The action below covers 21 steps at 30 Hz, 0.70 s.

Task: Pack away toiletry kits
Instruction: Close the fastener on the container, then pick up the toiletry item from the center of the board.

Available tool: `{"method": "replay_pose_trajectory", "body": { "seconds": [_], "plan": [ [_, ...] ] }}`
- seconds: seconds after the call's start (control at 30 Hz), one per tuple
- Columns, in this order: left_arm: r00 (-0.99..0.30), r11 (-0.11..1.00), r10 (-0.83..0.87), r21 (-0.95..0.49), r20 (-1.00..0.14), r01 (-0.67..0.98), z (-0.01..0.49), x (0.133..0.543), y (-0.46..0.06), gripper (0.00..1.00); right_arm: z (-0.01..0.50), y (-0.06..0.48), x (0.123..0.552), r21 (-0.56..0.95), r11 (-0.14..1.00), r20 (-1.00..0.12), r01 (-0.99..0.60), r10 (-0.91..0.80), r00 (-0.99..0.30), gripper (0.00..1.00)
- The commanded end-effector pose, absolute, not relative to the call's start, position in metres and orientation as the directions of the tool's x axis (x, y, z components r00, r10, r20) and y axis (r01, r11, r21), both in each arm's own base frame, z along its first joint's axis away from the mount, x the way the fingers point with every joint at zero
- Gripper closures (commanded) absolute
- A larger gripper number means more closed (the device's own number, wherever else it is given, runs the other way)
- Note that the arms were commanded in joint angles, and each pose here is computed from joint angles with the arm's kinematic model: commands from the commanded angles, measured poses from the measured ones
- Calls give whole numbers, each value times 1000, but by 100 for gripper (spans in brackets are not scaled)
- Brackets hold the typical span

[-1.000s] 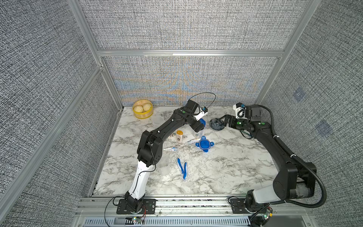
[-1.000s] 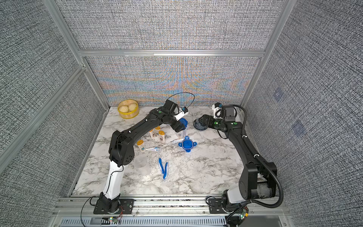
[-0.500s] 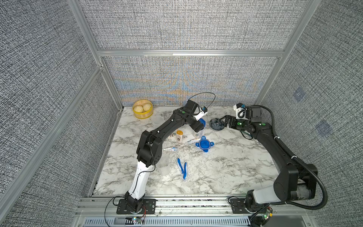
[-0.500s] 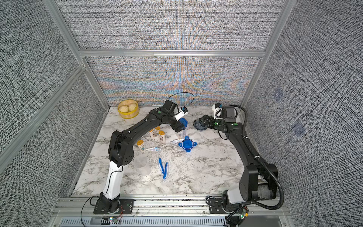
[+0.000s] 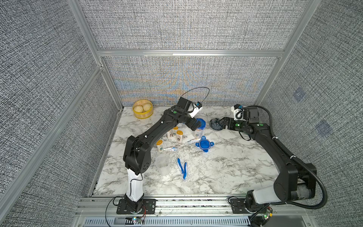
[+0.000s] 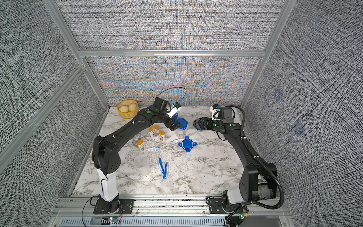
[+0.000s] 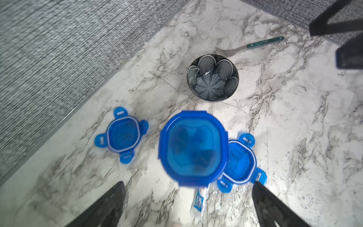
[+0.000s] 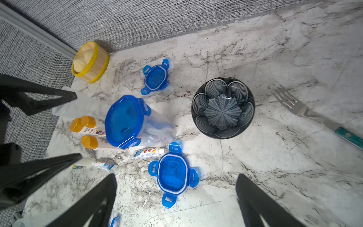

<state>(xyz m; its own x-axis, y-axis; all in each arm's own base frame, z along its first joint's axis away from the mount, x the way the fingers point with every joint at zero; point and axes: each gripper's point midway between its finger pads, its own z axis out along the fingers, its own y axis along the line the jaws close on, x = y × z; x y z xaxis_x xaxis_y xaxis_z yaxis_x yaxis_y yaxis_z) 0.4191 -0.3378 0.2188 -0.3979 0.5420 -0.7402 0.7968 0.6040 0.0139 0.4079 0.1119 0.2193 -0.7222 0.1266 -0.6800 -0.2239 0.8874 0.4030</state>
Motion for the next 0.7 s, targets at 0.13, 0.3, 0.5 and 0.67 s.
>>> {"method": "replay_pose_trajectory", "body": {
  "seconds": [0.13,0.3,0.5,0.67],
  "plan": [
    [-529,822,258,-105,-808,560,244,421,-272,11,212,146,392,375,845,-673,-382,-36,-739,12],
    [-618,901,188,-116,-764,417,227,395,-225,14,200,168,391,542,760,-587,-357,39,-809,21],
    [-665,958,113,-97,-738,270,213,362,-176,18,209,218,375,571,650,-592,-501,-97,-800,37],
    [-691,973,30,-137,-722,186,208,336,-145,21,219,257,355,364,590,-705,-721,-331,-627,38]
  ]
}}
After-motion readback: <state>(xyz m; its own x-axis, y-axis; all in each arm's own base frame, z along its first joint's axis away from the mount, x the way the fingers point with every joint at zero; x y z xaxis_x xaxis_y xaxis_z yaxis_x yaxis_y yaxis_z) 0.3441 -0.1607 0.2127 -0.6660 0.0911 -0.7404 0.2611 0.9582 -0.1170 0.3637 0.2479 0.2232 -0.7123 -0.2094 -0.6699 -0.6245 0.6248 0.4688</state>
